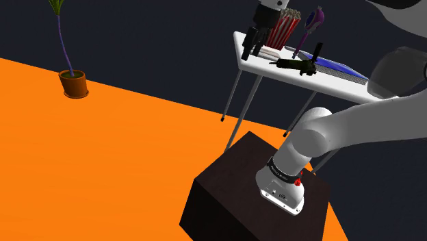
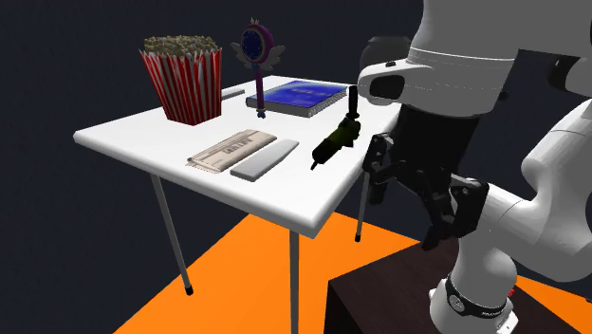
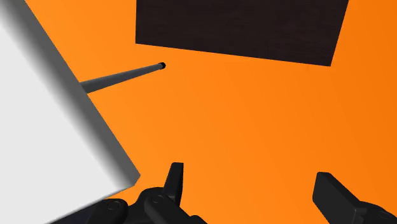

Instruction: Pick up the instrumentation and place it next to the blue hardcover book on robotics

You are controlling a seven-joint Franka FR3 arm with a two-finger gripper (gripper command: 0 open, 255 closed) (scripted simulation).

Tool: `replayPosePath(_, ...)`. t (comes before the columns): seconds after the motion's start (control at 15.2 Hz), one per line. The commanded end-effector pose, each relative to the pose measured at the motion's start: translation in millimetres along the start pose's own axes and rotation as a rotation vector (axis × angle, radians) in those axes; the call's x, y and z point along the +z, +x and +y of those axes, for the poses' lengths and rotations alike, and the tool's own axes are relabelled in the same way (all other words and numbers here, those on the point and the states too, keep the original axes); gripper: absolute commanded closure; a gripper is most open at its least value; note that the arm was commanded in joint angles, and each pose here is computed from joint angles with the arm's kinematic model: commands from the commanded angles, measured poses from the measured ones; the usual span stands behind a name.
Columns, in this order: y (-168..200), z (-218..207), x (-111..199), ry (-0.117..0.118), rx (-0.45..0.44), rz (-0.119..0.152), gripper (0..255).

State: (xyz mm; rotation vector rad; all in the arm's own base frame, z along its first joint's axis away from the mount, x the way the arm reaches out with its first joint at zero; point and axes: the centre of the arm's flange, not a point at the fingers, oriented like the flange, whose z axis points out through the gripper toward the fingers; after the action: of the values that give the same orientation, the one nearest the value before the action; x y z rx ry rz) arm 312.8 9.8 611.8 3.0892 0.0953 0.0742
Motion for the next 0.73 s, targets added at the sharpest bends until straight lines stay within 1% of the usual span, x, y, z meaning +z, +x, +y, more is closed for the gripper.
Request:
replayPosePath(0.0, 0, 0, 0, 0.0, 0.0, 0.0, 0)
replayPosePath(0.66, -16, 138, 5, 0.043, -0.163, 0.041, 0)
